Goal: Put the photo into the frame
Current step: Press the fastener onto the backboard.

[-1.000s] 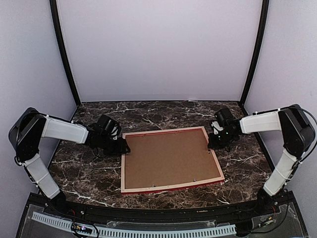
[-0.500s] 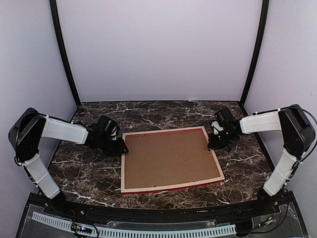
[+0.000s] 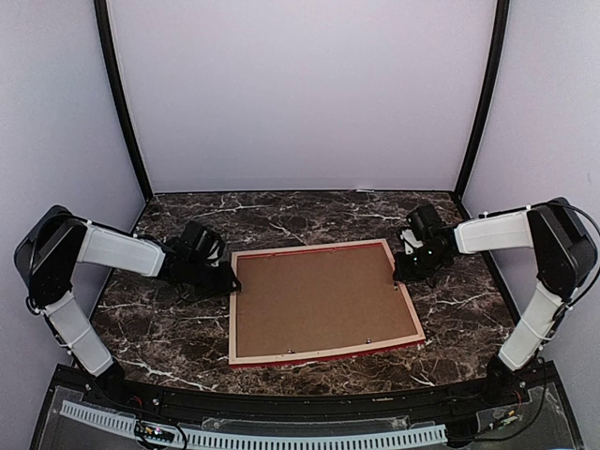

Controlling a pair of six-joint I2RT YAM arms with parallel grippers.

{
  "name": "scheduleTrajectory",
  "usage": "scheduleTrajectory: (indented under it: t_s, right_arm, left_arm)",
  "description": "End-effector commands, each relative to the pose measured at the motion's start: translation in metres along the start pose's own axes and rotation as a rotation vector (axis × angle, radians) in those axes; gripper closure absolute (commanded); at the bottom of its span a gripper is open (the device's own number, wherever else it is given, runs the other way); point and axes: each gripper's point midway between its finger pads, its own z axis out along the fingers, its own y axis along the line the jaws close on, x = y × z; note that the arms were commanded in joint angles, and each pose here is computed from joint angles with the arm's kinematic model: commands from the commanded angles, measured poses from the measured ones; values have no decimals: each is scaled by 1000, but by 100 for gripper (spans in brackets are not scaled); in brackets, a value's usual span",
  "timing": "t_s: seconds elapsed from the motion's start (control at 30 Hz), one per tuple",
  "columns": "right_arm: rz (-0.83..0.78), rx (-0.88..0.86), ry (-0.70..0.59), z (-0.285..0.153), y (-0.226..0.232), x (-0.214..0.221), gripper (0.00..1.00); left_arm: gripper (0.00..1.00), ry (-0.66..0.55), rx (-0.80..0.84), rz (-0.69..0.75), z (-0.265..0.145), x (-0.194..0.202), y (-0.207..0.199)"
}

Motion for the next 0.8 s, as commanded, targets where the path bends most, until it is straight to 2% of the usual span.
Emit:
scheduleTrajectory:
  t_s: [0.0, 0.2, 0.3, 0.6, 0.77]
  right_arm:
    - [12, 9, 42, 1, -7, 16, 87]
    - [25, -2, 35, 0, -5, 18, 87]
    - [25, -4, 41, 2, -6, 20, 87]
    - [28, -7, 37, 2, -5, 18, 87]
    - [29, -14, 29, -1, -3, 13, 85]
  left_arm:
    - [73, 112, -69, -69, 6, 42, 30]
    - [74, 56, -6, -123, 1, 34, 19]
    - [69, 50, 27, -124, 0, 29, 10]
    - [44, 30, 73, -116, -12, 18, -4]
    - [42, 48, 66, -92, -12, 24, -3]
